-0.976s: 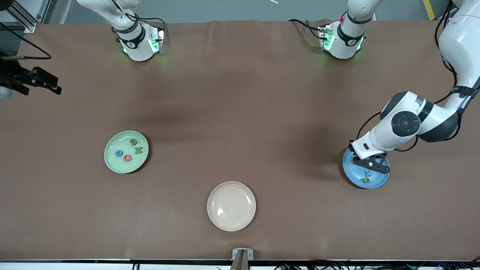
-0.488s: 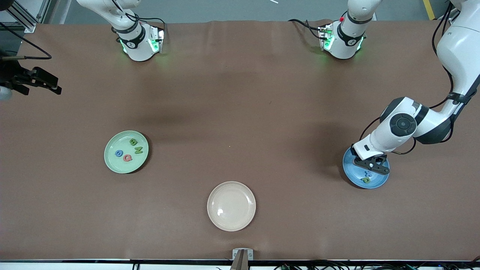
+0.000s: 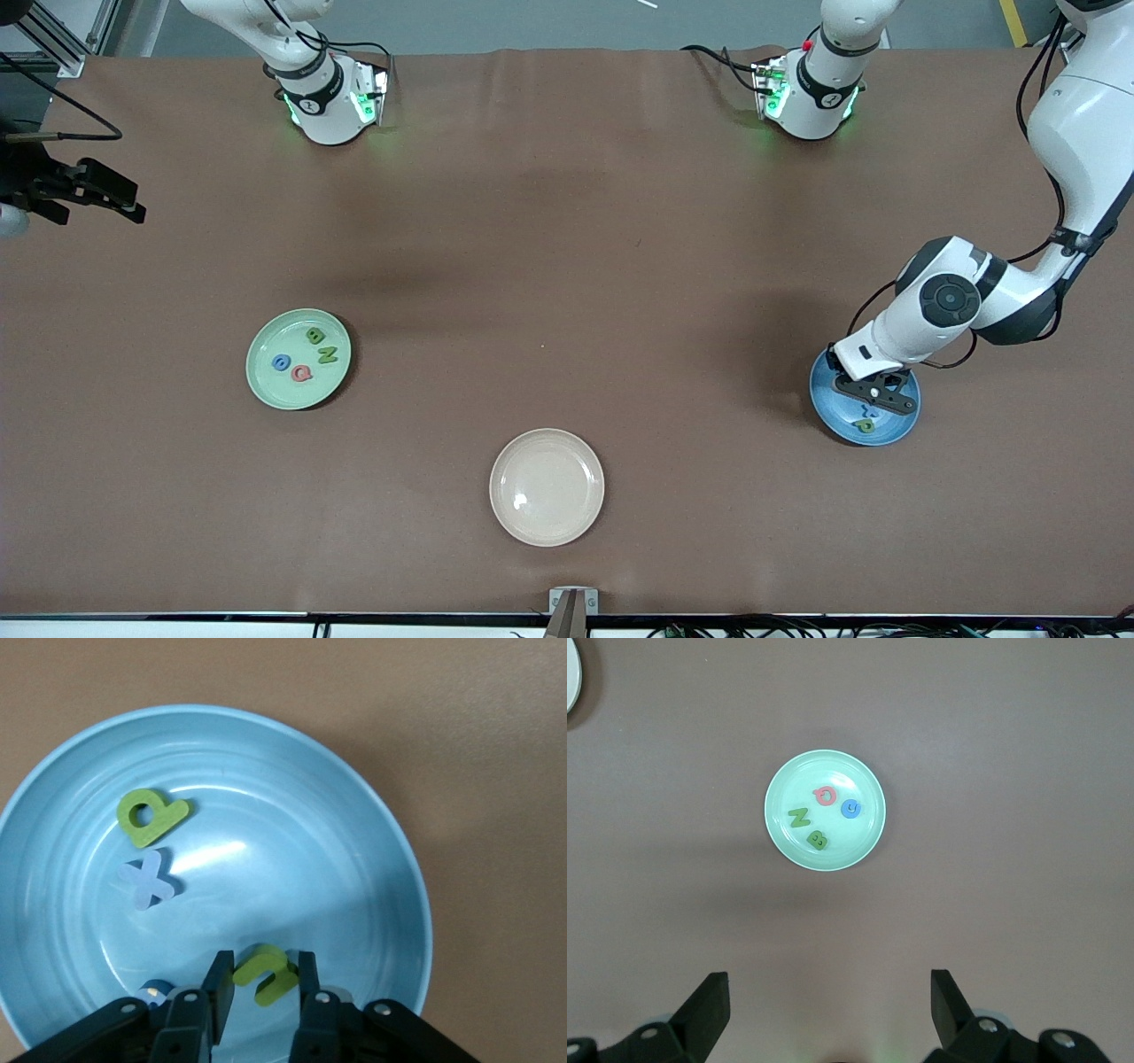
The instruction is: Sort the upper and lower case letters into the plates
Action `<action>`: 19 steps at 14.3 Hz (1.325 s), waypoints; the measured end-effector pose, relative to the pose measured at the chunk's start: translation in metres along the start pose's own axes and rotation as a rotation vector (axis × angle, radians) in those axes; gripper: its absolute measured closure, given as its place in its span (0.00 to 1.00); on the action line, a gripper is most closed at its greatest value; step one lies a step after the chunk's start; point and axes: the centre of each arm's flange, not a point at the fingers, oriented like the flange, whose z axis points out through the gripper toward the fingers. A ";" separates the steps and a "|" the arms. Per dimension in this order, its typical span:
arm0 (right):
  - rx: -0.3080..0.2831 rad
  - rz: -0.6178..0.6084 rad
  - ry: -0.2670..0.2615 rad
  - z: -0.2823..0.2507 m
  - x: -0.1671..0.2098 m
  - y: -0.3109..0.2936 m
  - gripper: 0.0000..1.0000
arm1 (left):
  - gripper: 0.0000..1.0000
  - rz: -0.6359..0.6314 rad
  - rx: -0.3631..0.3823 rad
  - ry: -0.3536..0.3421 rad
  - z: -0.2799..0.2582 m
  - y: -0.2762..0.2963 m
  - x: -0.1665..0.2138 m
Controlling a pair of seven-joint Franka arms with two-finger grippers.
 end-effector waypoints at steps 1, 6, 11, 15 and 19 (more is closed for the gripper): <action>0.000 0.000 0.000 0.000 0.000 0.000 0.00 | 0.54 0.003 0.000 0.000 0.000 0.002 0.001; 0.000 0.000 0.000 0.000 0.000 0.000 0.00 | 0.02 -0.001 0.000 0.027 -0.030 0.006 0.012; 0.000 -0.002 0.001 0.000 0.000 -0.001 0.00 | 0.00 -0.057 -0.007 0.000 -0.153 0.008 0.028; -0.001 -0.002 0.015 -0.006 0.000 -0.002 0.00 | 0.00 -0.125 -0.103 -0.003 -0.206 0.015 0.030; -0.001 -0.002 0.018 -0.008 0.001 -0.001 0.00 | 0.00 -0.133 -0.139 0.005 -0.268 0.029 0.022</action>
